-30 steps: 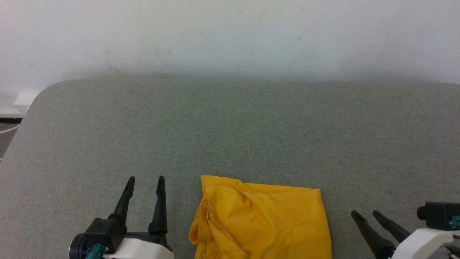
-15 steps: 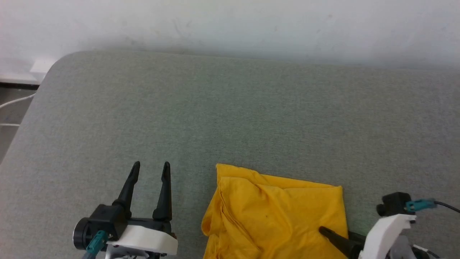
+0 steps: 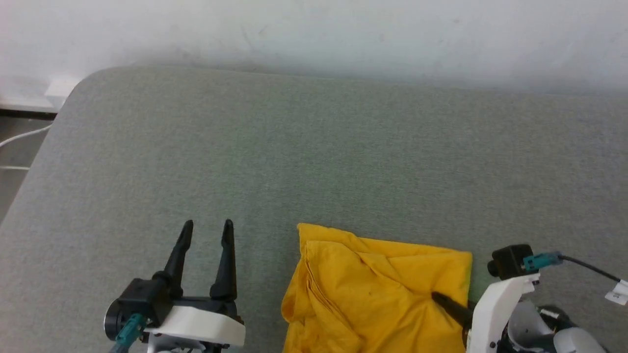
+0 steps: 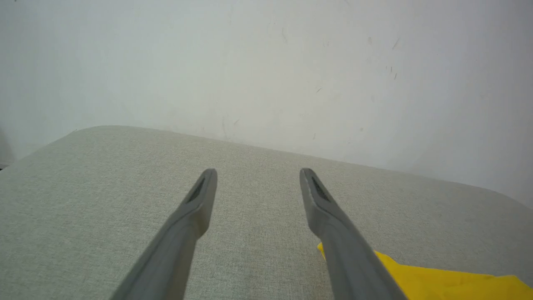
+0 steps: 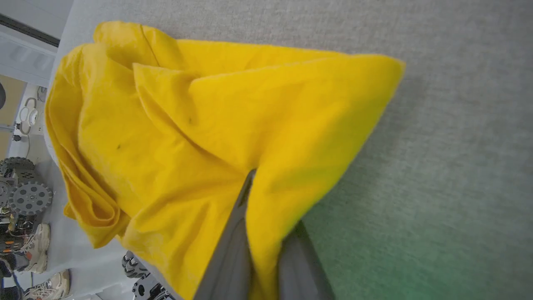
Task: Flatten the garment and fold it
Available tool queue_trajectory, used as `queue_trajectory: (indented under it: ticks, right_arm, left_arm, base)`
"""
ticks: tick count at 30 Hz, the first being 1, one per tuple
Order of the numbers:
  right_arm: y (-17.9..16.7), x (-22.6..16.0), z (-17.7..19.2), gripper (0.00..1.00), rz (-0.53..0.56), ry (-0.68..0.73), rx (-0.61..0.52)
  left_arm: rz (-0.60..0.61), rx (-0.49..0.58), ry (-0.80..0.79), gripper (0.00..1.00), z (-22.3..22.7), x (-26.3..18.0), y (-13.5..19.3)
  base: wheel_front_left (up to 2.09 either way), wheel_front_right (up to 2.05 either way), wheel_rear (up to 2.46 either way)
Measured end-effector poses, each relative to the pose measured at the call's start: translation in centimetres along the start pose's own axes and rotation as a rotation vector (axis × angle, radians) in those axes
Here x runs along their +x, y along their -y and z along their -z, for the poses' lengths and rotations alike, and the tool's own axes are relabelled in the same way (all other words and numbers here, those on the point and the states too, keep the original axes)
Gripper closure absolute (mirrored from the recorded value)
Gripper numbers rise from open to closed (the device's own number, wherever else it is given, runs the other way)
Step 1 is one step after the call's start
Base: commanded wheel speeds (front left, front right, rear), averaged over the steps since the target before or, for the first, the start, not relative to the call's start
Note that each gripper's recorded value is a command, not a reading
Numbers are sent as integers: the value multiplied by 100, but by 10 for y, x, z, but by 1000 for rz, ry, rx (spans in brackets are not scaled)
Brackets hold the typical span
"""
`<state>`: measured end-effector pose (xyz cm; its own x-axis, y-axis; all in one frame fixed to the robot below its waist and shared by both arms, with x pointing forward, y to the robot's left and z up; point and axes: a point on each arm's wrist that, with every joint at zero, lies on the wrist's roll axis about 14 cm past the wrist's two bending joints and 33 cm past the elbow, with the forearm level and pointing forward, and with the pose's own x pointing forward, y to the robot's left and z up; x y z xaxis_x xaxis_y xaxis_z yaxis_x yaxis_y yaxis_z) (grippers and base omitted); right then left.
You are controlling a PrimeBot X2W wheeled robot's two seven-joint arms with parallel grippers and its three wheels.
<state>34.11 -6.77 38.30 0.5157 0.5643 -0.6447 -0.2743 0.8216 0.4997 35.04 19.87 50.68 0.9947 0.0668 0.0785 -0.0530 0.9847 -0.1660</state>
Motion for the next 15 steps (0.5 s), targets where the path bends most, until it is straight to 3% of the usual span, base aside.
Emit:
queue_trajectory:
  ticks: [5,10,15]
  right_arm:
    - [20,-23,-32,100,97,62,-229]
    - [59,-68,-79,100,295,102,-551]
    - [107,-124,-112,100,514,87,-718]
  left_arm:
    - [67,-30,6,0,0,12,24]
    - [172,-64,-11,0,8,25,61]
    - [302,-90,-4,0,10,47,108]
  base:
    - [0,0,0]
    - [0,0,0]
    - [0,0,0]
